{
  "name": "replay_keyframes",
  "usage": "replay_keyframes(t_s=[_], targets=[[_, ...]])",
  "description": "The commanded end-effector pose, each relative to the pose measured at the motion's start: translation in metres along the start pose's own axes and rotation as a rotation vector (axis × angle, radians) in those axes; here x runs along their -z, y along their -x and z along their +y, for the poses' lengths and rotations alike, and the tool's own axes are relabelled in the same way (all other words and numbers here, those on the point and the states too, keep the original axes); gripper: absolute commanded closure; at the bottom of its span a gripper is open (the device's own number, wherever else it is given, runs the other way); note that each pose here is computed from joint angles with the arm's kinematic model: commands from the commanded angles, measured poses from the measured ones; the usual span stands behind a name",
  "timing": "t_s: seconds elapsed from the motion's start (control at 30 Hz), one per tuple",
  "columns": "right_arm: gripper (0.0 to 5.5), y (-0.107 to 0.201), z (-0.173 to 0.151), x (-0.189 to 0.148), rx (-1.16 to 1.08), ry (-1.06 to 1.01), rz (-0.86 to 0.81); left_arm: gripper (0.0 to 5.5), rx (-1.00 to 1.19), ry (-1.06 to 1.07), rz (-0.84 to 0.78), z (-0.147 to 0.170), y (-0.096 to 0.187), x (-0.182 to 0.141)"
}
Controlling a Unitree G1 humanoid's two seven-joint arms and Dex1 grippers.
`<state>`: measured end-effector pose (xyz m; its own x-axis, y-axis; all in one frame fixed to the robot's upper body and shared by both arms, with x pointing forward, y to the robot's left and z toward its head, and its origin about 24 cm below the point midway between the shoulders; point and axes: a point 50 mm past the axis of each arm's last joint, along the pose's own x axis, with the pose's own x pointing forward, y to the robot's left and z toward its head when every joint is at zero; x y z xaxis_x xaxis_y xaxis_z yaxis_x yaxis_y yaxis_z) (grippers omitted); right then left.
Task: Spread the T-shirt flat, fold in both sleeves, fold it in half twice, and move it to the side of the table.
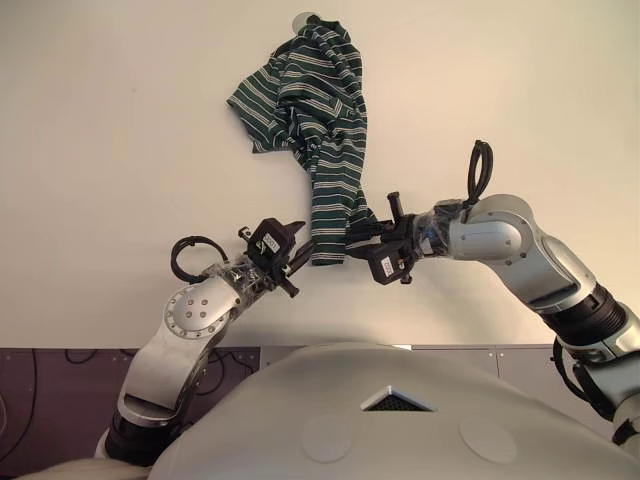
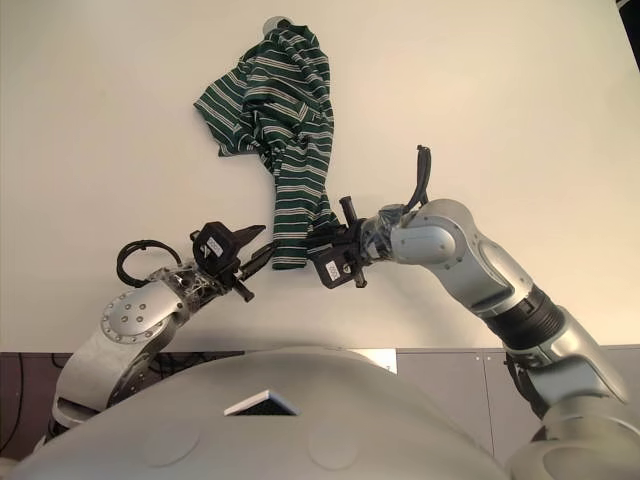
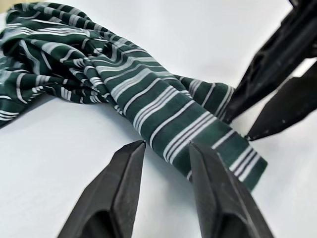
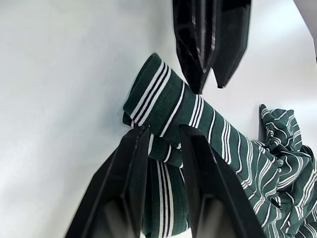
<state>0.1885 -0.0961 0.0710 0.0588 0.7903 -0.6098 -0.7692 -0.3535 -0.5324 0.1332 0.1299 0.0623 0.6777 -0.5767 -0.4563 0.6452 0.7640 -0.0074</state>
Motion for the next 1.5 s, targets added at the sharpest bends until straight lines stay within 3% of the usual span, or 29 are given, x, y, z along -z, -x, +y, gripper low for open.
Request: replay_keyframes(t_s=[0.03, 0.27, 0.4, 0.57, 0.73, 0.97, 1.5], targets=[[4.42, -0.008, -0.002, -0.002, 0.009, 0.031, -0.025, 3.93, -0.012, 0.002, -0.003, -0.002, -0.001, -0.001], [4.42, -0.015, -0.002, 0.004, 0.002, 0.077, -0.011, 3.93, -0.027, 0.004, -0.012, 0.000, -0.003, -0.002], [5.01, -0.015, -0.002, 0.006, 0.005, 0.090, -0.005, 3.89, -0.027, 0.003, -0.013, 0.000, -0.005, -0.002], [5.01, -0.003, -0.010, 0.009, 0.019, 0.126, 0.023, 3.89, -0.032, 0.001, -0.014, 0.002, -0.005, -0.001], [4.37, 0.003, -0.013, 0.012, -0.003, 0.164, 0.047, 3.89, -0.039, 0.003, -0.020, 0.002, -0.007, -0.001], [4.37, -0.005, 0.005, 0.016, -0.061, 0.201, 0.050, 3.89, -0.027, -0.013, -0.021, 0.005, -0.007, -0.004], [4.37, -0.011, -0.010, 0.007, 0.072, 0.191, -0.006, 3.89, -0.032, -0.003, -0.016, 0.006, -0.008, -0.002]])
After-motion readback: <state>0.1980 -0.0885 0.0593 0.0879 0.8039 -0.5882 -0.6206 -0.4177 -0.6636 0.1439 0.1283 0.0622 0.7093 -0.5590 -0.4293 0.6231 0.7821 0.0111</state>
